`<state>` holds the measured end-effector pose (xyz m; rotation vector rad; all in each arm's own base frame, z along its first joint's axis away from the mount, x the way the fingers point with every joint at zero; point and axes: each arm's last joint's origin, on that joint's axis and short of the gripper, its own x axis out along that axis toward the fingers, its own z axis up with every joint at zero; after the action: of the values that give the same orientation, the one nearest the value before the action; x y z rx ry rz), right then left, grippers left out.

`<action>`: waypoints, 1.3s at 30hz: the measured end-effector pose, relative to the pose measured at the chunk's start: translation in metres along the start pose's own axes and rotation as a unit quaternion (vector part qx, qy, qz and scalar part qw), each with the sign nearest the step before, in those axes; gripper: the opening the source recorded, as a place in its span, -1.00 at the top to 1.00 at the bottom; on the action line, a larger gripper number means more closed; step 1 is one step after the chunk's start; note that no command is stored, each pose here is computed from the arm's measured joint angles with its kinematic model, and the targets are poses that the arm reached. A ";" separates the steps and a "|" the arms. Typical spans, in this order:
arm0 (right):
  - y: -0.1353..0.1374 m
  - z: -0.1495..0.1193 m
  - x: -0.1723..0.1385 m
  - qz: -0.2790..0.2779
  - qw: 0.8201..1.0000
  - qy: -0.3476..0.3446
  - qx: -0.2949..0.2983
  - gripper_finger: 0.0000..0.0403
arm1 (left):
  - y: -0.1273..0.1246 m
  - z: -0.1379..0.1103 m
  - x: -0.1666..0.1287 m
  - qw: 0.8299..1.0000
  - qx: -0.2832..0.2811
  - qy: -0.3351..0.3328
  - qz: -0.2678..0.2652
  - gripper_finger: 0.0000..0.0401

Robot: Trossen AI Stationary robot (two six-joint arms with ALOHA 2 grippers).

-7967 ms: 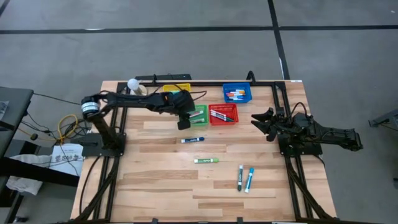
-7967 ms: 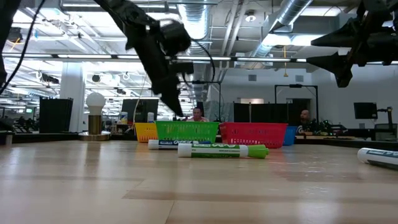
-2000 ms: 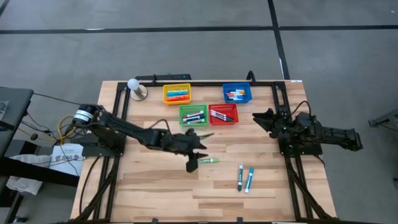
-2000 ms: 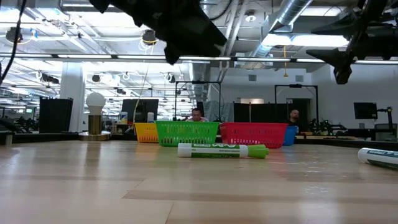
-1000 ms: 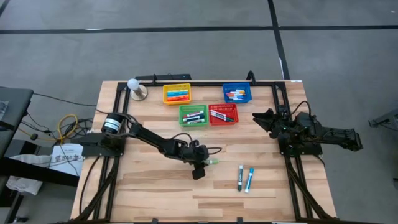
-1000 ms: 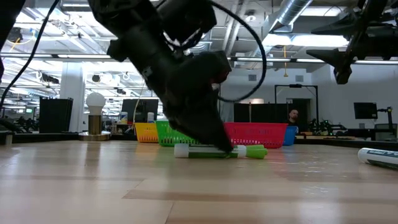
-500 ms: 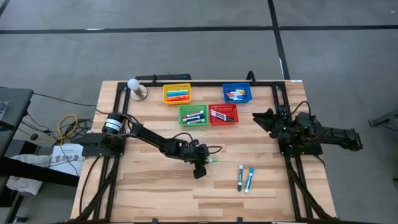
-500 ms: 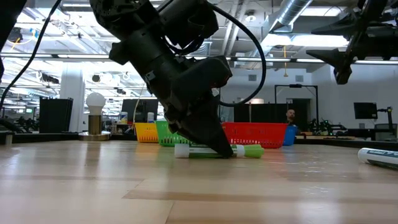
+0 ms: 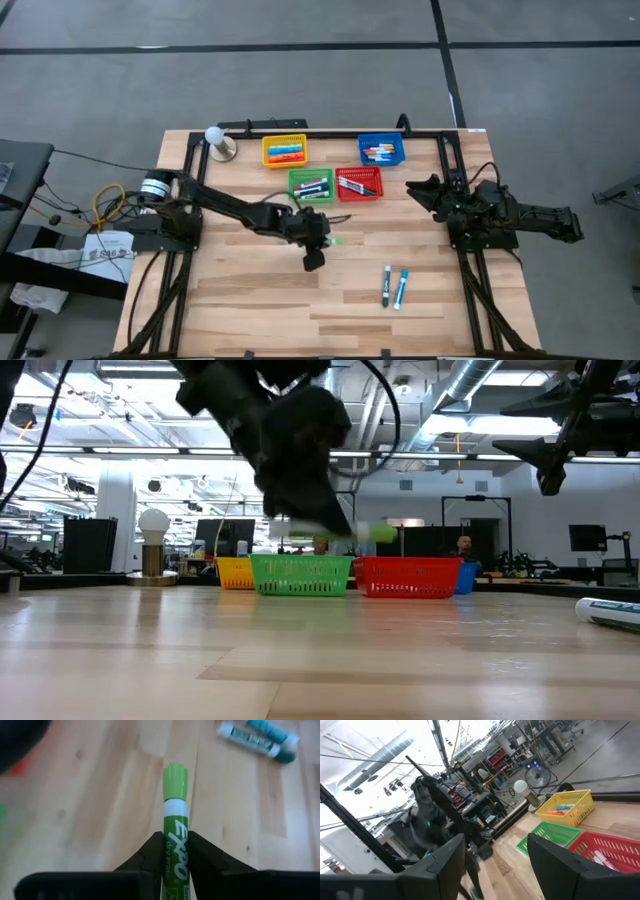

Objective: Pick & Place Markers
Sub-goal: Put the light green marker into the green bin

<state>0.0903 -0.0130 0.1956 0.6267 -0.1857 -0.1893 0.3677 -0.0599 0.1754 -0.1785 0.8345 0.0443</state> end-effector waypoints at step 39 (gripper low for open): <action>-0.004 0.004 0.000 -0.024 1.000 -0.019 -0.003 -0.02 | 0.118 0.047 -0.071 0.976 0.124 -0.071 0.163 0.66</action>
<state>0.0893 -0.0185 0.1959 0.6217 -0.2078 -0.2477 0.3418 0.0670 0.2424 0.1965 0.7129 0.2571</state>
